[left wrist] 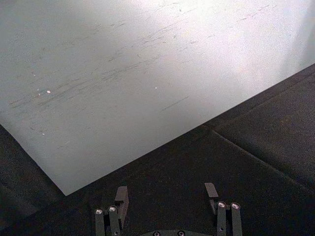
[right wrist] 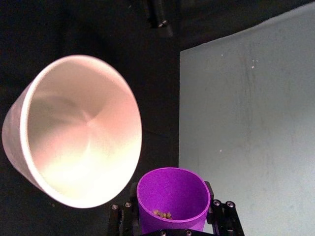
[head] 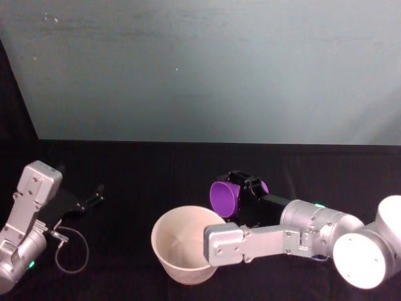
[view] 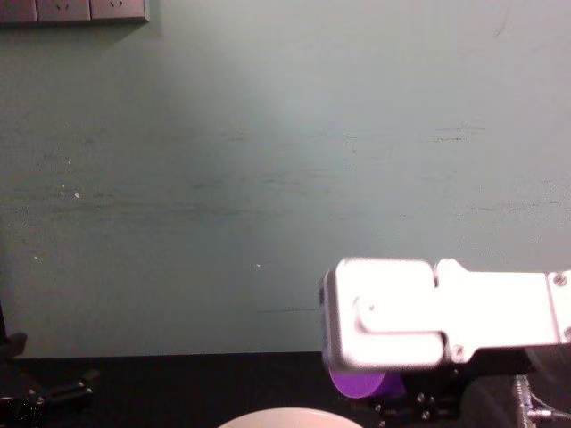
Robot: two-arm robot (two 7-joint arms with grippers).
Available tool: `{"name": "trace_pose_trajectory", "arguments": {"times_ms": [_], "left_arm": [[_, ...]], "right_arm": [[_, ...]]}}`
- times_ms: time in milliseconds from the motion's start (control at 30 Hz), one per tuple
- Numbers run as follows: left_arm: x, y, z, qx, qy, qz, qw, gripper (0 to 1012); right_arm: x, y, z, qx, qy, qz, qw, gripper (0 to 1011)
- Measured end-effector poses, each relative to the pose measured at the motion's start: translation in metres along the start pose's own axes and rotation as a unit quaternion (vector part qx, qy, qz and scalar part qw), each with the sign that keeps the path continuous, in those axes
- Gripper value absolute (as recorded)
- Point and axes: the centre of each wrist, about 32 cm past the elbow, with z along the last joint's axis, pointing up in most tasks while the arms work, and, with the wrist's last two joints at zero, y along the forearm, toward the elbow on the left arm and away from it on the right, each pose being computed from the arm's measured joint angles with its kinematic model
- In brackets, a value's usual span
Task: Pick up the cup and pour the mung beans from the cup into the bowl.
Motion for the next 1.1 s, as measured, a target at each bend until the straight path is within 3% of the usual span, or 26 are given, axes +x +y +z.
{"name": "trace_pose_trajectory", "arguments": {"times_ms": [133,333,800,1100], "left_arm": [[0.0,0.0,0.0,0.0,0.0,0.0,1.0,1003],[0.0,0.0,0.0,0.0,0.0,0.0,1.0,1003],[0.0,0.0,0.0,0.0,0.0,0.0,1.0,1003],[0.0,0.0,0.0,0.0,0.0,0.0,1.0,1004]], "right_arm": [[-0.002,0.003,0.008,-0.015,-0.044,0.001,0.9989,739],[-0.005,0.006,0.017,-0.036,-0.112,0.0,0.9931,739],[-0.01,0.007,0.031,-0.047,-0.185,-0.009,0.9815,739],[-0.01,0.005,0.037,-0.055,-0.215,-0.013,0.975,739]]}}
